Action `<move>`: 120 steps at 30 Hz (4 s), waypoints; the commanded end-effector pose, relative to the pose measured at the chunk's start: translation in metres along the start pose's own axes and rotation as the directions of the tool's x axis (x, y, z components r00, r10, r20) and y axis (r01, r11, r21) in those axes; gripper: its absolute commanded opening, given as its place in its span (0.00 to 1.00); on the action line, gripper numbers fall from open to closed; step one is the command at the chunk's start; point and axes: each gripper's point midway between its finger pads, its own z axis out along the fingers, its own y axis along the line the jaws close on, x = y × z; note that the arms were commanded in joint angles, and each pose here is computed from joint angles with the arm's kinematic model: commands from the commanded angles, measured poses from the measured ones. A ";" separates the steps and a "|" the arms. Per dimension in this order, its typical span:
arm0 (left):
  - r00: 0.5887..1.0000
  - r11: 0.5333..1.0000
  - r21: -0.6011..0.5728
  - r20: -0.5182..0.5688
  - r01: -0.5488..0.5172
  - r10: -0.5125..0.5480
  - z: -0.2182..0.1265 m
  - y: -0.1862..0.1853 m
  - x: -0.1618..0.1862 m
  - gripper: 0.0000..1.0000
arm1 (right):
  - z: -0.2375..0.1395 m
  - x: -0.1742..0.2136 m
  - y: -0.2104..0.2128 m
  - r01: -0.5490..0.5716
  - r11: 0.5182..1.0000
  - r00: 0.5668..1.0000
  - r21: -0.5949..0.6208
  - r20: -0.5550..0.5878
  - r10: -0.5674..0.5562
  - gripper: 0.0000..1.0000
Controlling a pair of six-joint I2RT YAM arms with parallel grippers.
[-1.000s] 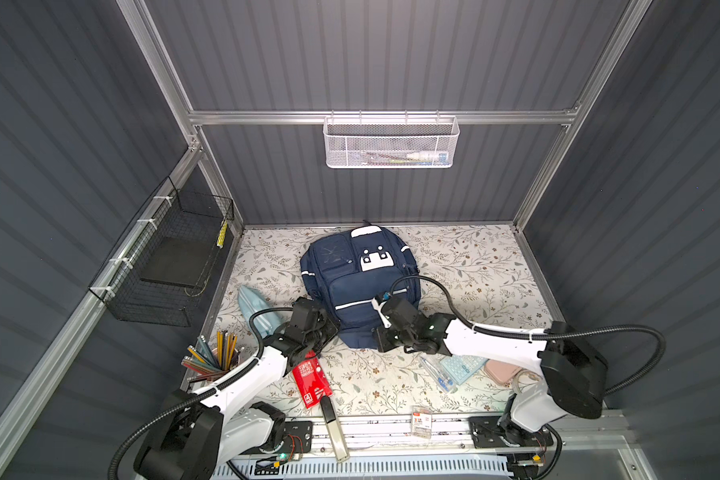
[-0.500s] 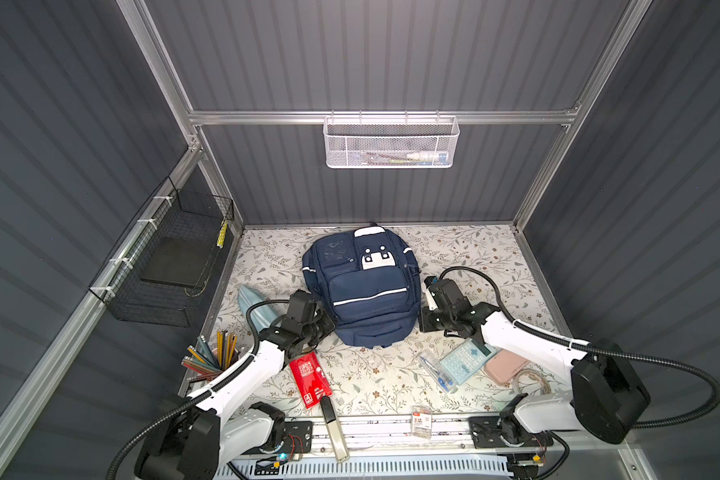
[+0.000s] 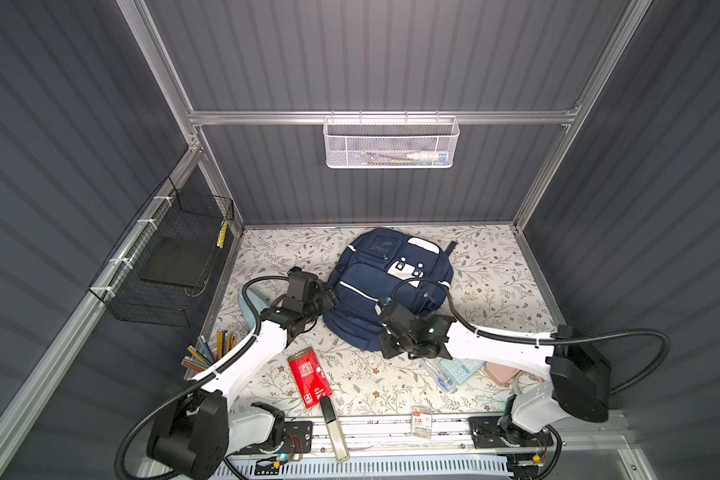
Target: Pack the student bag
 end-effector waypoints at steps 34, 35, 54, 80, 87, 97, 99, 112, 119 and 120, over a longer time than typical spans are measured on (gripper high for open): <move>0.996 0.993 0.100 -0.067 0.067 -0.060 -0.008 -0.012 0.010 0.00 | -0.042 0.061 -0.203 -0.340 0.855 0.940 0.393 0.127 0.315 0.00; 0.996 0.993 0.101 -0.067 0.062 -0.056 -0.009 -0.013 0.010 0.00 | -0.046 0.060 -0.209 -0.357 0.845 0.934 0.399 0.146 0.326 0.00; 0.999 1.000 0.013 -0.024 -0.023 0.024 0.030 -0.002 -0.019 0.53 | 0.006 0.041 -0.074 -0.087 0.974 0.996 0.208 -0.011 0.092 0.34; 0.965 0.985 0.107 -0.211 -0.138 0.158 0.043 -0.063 0.106 0.78 | -0.092 -0.033 -0.108 0.678 0.722 0.697 0.136 0.190 -0.691 0.61; 0.966 0.986 0.041 -0.196 -0.164 0.169 0.061 -0.041 0.099 0.76 | -0.054 -0.015 -0.127 0.830 0.545 0.549 0.121 -0.008 -0.835 0.60; 0.971 0.984 0.007 -0.162 -0.178 0.176 0.070 -0.017 0.056 0.75 | -0.005 -0.015 -0.112 0.916 0.383 0.393 0.122 -0.073 -0.917 0.42; 0.970 0.983 0.005 -0.161 -0.184 0.183 0.072 -0.016 0.054 0.75 | 0.003 -0.003 -0.115 0.924 0.374 0.382 0.079 -0.115 -0.917 0.41; 0.971 0.983 0.004 -0.160 -0.182 0.180 0.093 -0.013 0.044 0.74 | 0.002 0.012 -0.159 0.887 0.450 0.462 0.105 -0.182 -0.868 0.39; 0.955 0.960 0.058 -0.100 -0.275 0.279 0.067 -0.039 0.021 0.68 | 0.005 -0.014 -0.105 0.873 0.479 0.482 0.089 -0.010 -0.876 0.00; 0.950 0.953 0.090 -0.088 -0.290 0.298 0.059 -0.047 0.018 0.67 | 0.002 -0.020 -0.099 0.866 0.491 0.492 0.099 0.016 -0.871 0.00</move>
